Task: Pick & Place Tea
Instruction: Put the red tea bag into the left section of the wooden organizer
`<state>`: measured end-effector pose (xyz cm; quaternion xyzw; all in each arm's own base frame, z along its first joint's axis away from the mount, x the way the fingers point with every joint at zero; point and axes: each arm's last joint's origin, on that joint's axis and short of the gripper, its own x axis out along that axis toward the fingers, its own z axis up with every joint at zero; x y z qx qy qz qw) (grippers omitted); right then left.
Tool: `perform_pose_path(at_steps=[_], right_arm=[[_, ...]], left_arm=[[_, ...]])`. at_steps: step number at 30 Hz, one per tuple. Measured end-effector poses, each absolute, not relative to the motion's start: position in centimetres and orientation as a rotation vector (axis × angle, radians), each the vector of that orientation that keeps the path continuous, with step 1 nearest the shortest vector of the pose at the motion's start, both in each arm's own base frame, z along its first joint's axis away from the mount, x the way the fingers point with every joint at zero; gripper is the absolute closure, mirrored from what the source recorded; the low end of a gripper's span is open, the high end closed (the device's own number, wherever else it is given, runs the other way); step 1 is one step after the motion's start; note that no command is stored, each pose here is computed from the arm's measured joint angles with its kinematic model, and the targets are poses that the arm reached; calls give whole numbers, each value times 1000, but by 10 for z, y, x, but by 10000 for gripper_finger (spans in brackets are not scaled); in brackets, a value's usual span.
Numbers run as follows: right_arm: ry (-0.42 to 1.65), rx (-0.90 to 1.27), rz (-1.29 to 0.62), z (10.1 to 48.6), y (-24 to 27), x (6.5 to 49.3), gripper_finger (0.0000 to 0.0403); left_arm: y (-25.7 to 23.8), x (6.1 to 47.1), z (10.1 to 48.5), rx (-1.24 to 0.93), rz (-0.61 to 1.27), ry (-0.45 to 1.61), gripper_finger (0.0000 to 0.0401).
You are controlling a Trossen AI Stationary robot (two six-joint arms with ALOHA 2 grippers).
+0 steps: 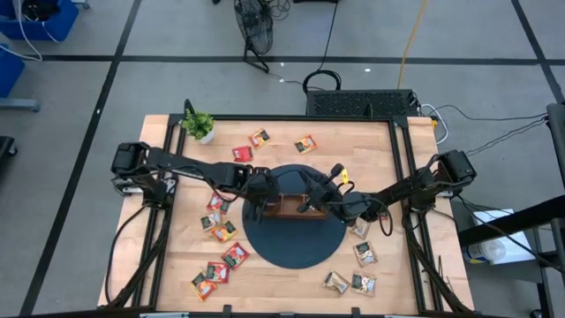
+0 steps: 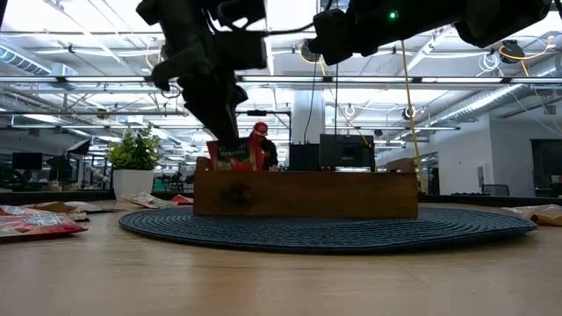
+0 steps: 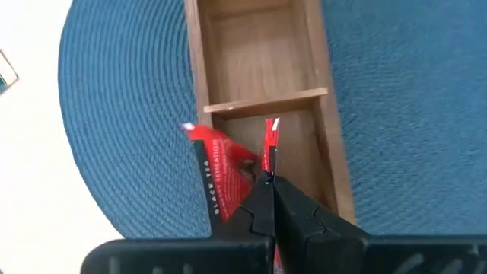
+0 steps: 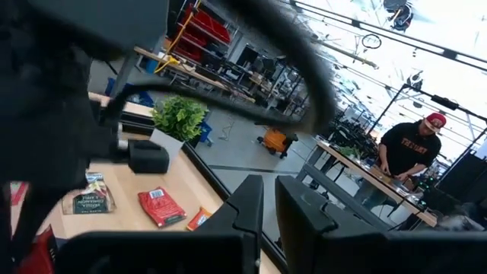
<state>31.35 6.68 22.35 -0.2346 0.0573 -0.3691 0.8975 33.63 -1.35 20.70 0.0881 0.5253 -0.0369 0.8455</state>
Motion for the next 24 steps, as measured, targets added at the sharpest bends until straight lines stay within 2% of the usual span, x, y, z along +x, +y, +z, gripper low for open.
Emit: perform_pose_path(at_steps=[24], right_arm=[[135, -499, -759, 222, 67, 314, 374]], left_arm=[[-11, 338, 205, 195, 82, 1109, 365]])
